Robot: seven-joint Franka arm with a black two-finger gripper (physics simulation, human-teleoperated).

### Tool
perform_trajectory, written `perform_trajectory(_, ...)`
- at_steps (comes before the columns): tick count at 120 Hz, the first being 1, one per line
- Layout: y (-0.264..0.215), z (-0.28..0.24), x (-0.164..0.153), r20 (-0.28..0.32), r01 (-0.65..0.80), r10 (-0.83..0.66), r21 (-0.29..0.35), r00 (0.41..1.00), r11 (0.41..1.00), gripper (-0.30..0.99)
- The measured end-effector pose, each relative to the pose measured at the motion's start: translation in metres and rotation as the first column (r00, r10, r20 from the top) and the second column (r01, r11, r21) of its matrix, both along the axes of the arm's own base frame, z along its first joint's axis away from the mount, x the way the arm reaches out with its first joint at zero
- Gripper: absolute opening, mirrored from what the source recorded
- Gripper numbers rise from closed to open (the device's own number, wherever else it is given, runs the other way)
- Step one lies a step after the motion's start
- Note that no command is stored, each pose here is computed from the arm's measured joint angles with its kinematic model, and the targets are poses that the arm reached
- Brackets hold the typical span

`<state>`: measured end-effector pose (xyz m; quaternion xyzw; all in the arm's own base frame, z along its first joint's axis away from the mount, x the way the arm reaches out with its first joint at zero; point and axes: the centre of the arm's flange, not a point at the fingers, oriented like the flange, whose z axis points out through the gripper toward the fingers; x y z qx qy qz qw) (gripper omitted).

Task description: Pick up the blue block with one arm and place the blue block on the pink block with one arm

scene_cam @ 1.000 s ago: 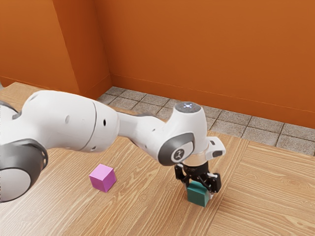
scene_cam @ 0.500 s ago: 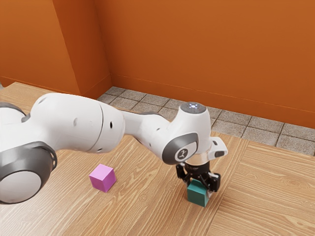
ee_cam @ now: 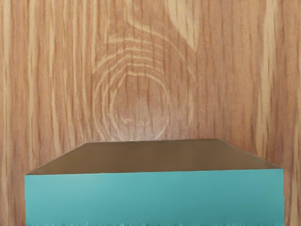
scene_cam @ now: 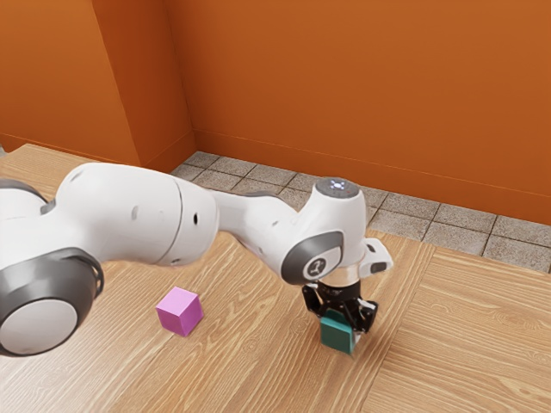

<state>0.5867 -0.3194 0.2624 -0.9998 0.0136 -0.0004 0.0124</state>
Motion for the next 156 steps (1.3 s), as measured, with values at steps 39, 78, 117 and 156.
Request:
perform_trajectory(39,0.171,0.107,-0.019,0.011,-0.177,0.178,-0.058,0.984,0.982,0.37)
perform_trajectory(78,0.313,0.103,-0.077,-0.015,-0.197,0.197,-0.017,0.980,0.980,0.37)
perform_trajectory(117,0.284,0.103,-0.108,-0.030,0.037,-0.037,-0.017,0.999,0.999,0.37)
perform_trajectory(156,0.299,0.089,-0.111,-0.072,0.033,-0.036,-0.040,0.997,0.999,0.38)
